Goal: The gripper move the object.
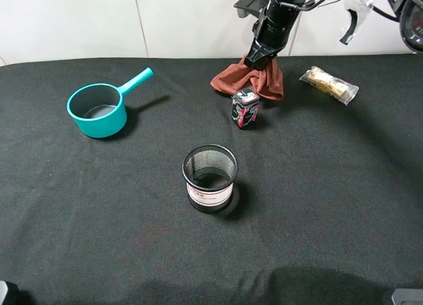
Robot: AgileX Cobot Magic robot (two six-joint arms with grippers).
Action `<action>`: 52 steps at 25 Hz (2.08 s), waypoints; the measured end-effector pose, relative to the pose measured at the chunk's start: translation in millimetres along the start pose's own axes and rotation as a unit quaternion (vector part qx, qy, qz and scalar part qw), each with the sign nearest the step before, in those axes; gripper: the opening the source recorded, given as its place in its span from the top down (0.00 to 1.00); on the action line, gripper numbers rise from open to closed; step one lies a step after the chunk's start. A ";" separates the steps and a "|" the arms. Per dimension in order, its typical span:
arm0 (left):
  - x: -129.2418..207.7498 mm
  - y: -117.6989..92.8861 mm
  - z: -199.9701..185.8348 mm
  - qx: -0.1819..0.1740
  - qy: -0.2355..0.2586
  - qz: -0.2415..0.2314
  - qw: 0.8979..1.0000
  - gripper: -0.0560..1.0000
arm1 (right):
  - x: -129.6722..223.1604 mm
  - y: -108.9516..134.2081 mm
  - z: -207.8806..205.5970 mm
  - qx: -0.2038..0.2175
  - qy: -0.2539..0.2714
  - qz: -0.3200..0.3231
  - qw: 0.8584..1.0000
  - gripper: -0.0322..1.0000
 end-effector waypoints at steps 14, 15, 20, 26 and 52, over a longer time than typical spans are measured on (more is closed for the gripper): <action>0.0 0.0 0.0 0.000 0.000 0.000 1.000 0.28 | 2.8 1.1 14.5 -0.005 0.007 0.001 1.000 0.95; 0.0 0.0 0.0 0.000 0.000 0.000 1.000 0.28 | 3.0 1.2 14.9 -0.005 0.007 0.001 1.000 0.95; 0.0 0.0 0.0 0.000 0.000 0.000 1.000 0.28 | 5.9 2.5 24.2 -0.010 0.014 0.002 1.000 0.95; 0.0 0.0 0.0 0.000 0.000 0.000 1.000 0.28 | 10.1 4.9 37.3 -0.017 0.023 0.004 1.000 0.95; 0.0 0.0 0.0 0.000 0.000 0.000 1.000 0.28 | 11.3 5.9 42.6 -0.020 0.025 0.007 0.999 0.95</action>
Point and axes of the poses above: a point on each arm's last joint axis where the gripper is mounted, z pointing out along that axis toward the gripper, y along the wrist's bending axis when the last joint is at zero, x = y × z, the point moved 7 cm from there along z, pointing out along that axis toward the gripper, and after that the axes turned 4 degrees about z, right-handed, at the moved point
